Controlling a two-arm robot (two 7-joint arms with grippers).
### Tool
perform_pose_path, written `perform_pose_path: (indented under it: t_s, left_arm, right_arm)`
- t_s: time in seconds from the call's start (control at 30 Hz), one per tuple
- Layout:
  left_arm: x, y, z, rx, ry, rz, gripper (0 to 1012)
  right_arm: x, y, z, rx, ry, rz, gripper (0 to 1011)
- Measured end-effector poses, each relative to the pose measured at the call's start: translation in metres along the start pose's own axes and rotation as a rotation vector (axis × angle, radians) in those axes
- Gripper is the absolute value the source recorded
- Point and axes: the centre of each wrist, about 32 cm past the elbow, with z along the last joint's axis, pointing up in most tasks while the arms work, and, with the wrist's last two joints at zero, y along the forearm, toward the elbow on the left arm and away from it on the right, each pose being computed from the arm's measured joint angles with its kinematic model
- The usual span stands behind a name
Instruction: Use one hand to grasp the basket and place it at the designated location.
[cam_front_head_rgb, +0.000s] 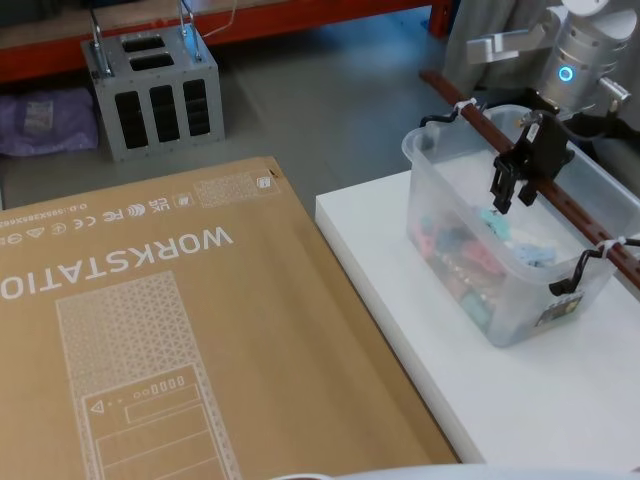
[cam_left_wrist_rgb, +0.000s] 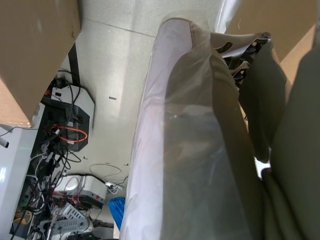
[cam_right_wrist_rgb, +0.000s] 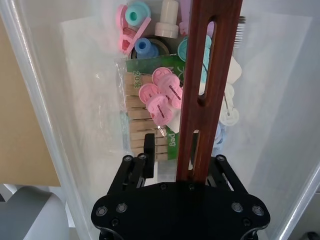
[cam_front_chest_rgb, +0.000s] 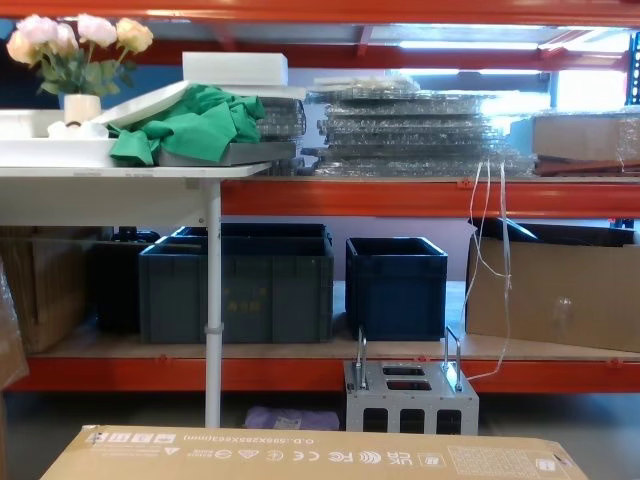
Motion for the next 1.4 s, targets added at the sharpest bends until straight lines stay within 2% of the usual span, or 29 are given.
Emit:
perform_pose_path:
  t_s: [0.2,0.27,0.37,0.4,0.43,0.5,1.13,1.4]
  left_arm:
    - [0.0,0.0,0.0,0.0,0.0,0.0,0]
    - [0.0,0.0,0.0,0.0,0.0,0.0,0]
    - [0.0,0.0,0.0,0.0,0.0,0.0,0]
    - [0.0,0.0,0.0,0.0,0.0,0.0,0]
    - [0.0,0.0,0.0,0.0,0.0,0.0,0]
    - [0.0,0.0,0.0,0.0,0.0,0.0,0]
    - [0.0,0.0,0.0,0.0,0.0,0.0,0]
    - [0.0,0.0,0.0,0.0,0.0,0.0,0]
  right_arm:
    - [0.0,-0.001,-0.003,-0.008,0.013,-0.003,240]
    - [0.0,-0.001,-0.004,-0.012,0.018,-0.004,205]
    - [0.001,-0.002,-0.007,-0.019,0.028,-0.007,98]
    - [0.001,-0.002,-0.007,-0.019,0.028,-0.007,98]
    - [0.001,-0.002,-0.007,-0.02,0.031,-0.008,34]
    - [0.001,-0.002,-0.007,-0.021,0.032,-0.009,3]
    - [0.004,-0.005,-0.006,-0.03,0.037,-0.018,0]
    - [0.003,-0.022,0.001,-0.039,0.021,-0.051,0]
